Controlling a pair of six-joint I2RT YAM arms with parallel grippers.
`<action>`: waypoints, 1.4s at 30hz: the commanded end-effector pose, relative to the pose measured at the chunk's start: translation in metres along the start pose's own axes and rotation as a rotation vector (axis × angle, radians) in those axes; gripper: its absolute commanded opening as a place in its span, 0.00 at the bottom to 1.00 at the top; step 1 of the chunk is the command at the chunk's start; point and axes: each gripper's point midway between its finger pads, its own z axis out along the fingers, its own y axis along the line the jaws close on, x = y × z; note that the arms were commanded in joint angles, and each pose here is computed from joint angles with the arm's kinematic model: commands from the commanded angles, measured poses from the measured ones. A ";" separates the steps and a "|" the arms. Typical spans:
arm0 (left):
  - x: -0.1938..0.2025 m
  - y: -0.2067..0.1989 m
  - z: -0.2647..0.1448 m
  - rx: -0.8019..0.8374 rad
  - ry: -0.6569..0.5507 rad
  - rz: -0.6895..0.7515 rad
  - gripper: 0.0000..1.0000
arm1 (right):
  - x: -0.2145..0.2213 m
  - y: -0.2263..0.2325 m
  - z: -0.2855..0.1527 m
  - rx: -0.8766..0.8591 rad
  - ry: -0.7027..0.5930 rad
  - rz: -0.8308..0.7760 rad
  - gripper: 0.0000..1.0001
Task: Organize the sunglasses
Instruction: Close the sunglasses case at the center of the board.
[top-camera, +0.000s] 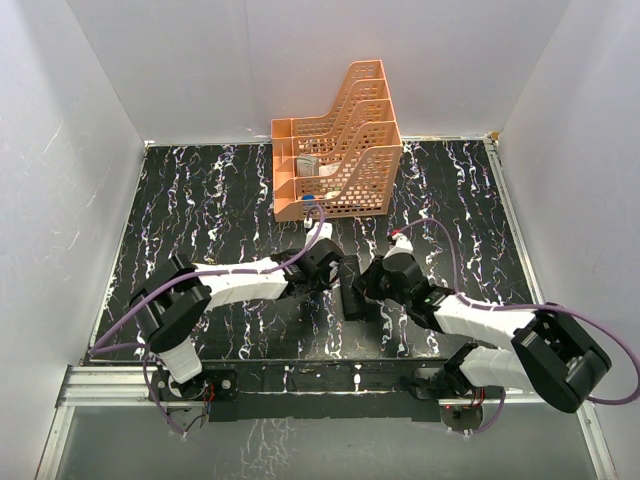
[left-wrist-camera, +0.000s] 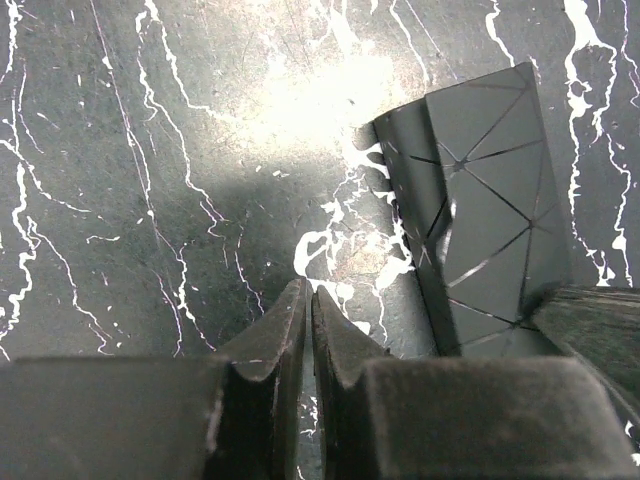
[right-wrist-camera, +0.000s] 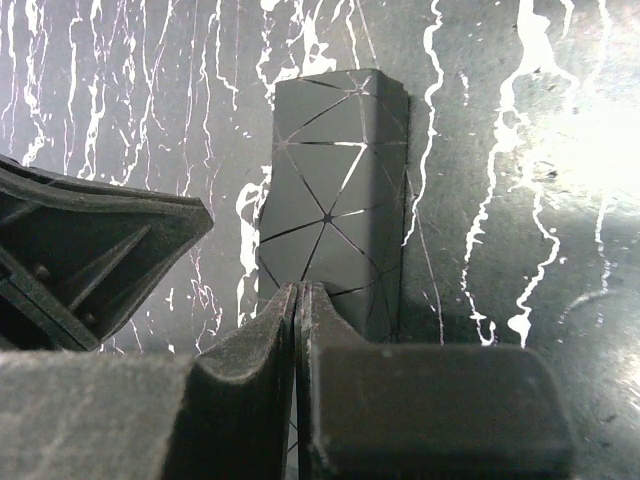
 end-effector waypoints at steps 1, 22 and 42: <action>-0.011 0.008 -0.013 -0.014 -0.035 -0.014 0.07 | -0.005 0.018 0.010 -0.055 0.003 -0.021 0.00; -0.015 0.017 -0.022 -0.035 -0.060 -0.023 0.10 | 0.005 0.021 0.012 -0.028 0.018 -0.099 0.17; -0.027 0.044 -0.042 -0.103 -0.146 -0.045 0.55 | -0.033 0.032 0.005 0.025 -0.071 -0.166 0.70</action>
